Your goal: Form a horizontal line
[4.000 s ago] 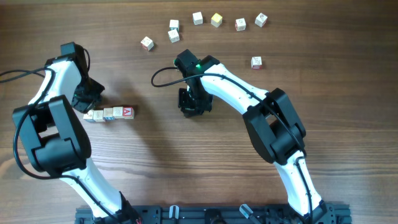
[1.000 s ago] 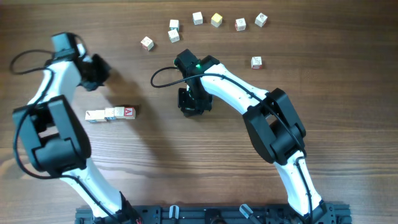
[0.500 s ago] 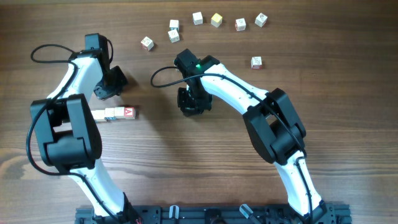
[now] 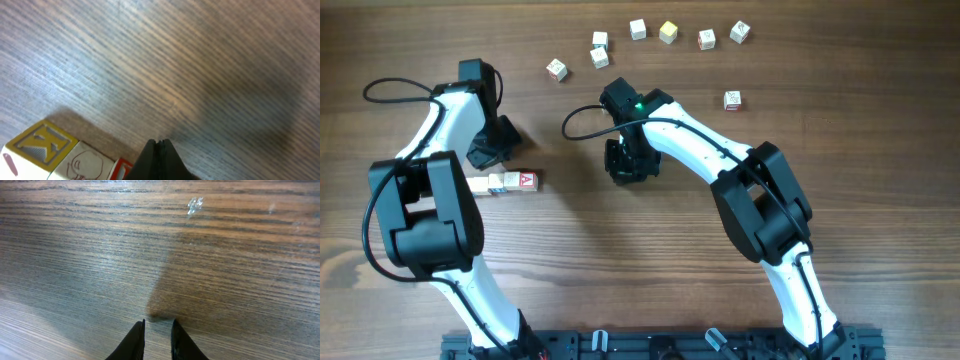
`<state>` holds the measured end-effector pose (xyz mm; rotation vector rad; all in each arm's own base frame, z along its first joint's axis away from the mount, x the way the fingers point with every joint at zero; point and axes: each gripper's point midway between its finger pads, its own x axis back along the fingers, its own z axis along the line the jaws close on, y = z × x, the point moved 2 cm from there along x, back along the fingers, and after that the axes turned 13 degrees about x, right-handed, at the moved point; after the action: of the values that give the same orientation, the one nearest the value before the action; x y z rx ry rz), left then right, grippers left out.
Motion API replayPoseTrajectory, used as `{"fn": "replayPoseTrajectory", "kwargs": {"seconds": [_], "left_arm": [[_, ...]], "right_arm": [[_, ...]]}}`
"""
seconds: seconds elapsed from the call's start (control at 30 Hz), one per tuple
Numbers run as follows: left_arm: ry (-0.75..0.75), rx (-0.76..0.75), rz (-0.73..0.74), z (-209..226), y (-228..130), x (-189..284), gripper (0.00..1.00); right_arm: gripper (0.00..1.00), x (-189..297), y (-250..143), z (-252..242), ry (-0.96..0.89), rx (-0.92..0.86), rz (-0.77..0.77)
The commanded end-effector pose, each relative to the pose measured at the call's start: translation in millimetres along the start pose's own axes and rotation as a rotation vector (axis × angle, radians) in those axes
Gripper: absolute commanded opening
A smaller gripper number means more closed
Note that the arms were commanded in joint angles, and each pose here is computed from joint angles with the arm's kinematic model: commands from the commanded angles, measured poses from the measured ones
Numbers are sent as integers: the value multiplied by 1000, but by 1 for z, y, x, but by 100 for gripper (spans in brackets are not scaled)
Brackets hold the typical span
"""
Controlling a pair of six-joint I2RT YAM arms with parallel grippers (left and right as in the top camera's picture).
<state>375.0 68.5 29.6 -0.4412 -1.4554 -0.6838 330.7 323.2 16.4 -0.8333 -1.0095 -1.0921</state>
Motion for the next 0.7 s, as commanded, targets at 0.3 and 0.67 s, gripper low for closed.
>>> {"fn": "replayPoseTrajectory", "kwargs": {"seconds": [0.3, 0.67], "left_arm": [[60, 17, 38, 12, -8, -4, 4], [72, 14, 52, 14, -12, -4, 4]], "right_arm": [[20, -26, -5, -29, -116, -31, 27], [20, -26, -5, -29, -116, -30, 27]]}}
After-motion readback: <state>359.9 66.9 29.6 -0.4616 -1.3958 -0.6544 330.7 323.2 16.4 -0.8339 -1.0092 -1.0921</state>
